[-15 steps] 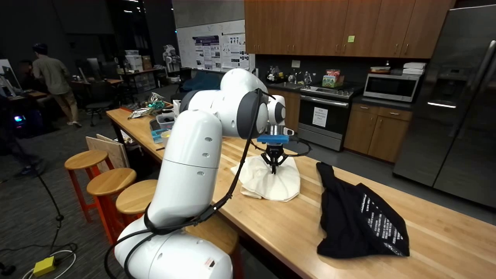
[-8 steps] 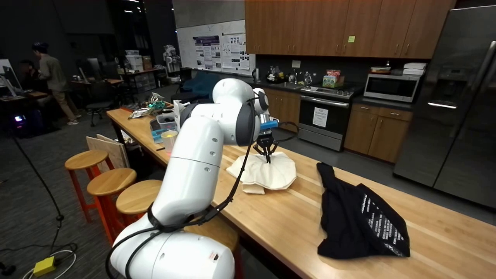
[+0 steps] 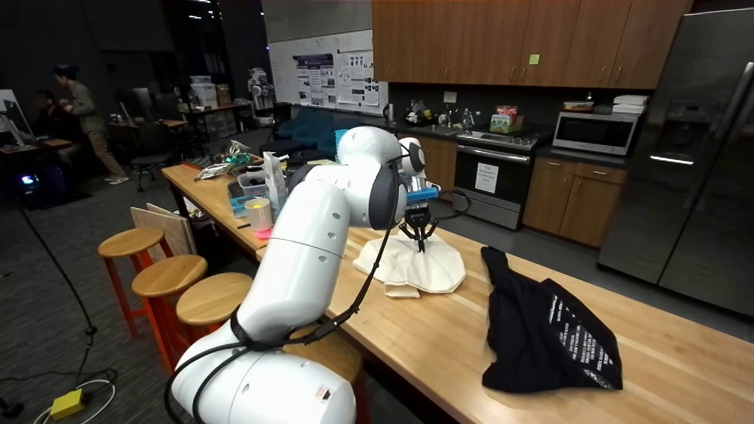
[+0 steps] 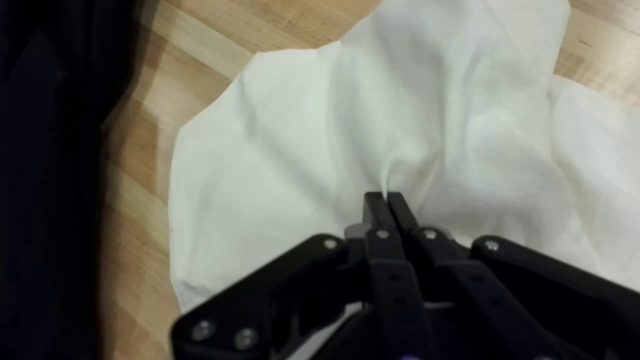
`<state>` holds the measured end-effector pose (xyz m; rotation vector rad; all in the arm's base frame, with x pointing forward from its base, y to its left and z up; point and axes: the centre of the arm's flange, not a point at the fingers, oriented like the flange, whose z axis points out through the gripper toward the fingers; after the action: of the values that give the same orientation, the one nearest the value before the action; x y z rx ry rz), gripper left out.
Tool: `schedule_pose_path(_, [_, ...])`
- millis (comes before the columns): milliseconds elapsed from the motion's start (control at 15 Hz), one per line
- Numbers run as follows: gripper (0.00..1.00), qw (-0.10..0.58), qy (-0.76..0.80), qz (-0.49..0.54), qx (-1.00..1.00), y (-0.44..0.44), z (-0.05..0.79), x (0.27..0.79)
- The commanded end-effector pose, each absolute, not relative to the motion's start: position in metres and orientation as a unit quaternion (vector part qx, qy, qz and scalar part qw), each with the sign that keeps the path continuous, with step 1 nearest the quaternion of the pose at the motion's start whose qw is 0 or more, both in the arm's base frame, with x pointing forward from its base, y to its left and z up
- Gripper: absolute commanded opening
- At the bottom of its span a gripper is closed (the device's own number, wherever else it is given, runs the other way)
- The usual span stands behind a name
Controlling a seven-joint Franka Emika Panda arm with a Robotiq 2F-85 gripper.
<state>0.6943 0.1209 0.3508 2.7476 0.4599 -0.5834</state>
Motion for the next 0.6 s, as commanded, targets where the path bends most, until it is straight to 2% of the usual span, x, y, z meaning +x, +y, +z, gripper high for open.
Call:
schedule_pose_path(0, [0.00,0.123,0.124,-0.210,0.962,0.080,0.369,0.660])
schedule_pose_path(333, [0.00,0.114,0.113,-0.206,0.965,0.053,0.419,0.620])
schedule_pose_path(533, [0.00,0.131,0.095,-0.206,0.965,0.052,0.454,0.597])
